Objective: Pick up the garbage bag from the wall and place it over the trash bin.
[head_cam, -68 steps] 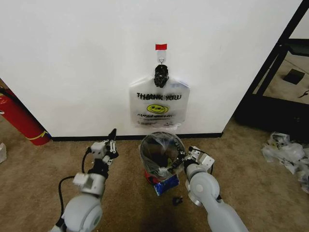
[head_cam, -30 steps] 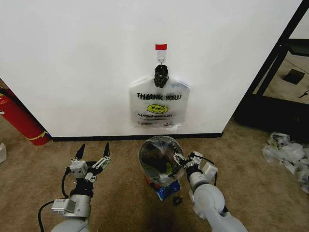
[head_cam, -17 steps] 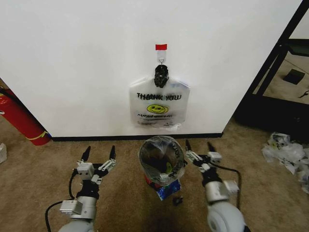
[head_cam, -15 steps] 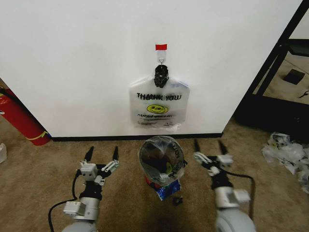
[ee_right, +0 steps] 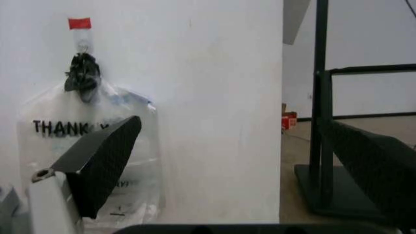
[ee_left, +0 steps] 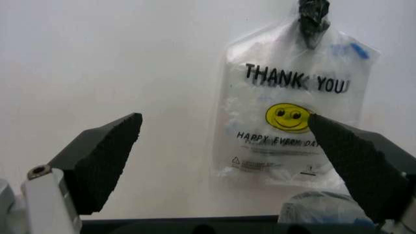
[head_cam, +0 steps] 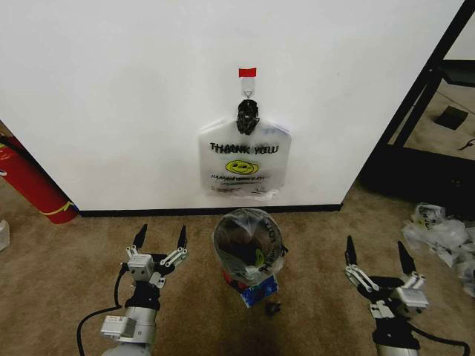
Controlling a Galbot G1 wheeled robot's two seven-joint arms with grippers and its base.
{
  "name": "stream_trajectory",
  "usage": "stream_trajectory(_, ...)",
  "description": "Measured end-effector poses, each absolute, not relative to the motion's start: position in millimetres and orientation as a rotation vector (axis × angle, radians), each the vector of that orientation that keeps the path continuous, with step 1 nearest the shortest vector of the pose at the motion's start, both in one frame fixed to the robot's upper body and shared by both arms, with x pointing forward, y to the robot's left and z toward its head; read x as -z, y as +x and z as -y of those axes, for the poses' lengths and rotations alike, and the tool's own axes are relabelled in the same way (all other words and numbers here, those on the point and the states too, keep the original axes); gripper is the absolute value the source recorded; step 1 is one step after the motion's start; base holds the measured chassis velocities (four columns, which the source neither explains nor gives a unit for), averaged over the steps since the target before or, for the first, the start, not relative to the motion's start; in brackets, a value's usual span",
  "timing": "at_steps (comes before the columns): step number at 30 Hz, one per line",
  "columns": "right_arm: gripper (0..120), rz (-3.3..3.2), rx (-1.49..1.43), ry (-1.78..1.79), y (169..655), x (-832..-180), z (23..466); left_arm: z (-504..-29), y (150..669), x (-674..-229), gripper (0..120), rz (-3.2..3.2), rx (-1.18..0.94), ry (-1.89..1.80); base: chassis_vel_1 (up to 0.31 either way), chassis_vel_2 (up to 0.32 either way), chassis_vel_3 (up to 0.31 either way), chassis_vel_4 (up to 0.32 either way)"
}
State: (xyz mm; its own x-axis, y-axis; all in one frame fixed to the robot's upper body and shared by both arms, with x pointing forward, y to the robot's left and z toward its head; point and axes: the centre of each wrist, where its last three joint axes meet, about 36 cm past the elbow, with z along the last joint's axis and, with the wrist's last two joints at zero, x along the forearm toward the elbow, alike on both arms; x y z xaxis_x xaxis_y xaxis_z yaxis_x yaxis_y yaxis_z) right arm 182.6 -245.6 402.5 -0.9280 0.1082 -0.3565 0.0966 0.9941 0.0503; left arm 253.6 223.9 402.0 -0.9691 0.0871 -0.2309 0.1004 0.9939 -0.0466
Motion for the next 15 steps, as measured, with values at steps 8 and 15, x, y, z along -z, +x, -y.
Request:
stream_trajectory(8, 100, -2.760, -0.082, 0.202, 178.7, -415.3, 229.7, -227.2, 250.5, -395.1, 100, -2.904, 0.082, 0.131, 0.000, 0.000, 0.000, 0.000)
stream_trajectory(15, 100, -2.764, -0.077, 0.217, 177.1, -417.9, 216.8, -226.6, 251.7, -393.8, 100, -2.917, 0.064, 0.147, 0.000, 0.000, 0.000, 0.000)
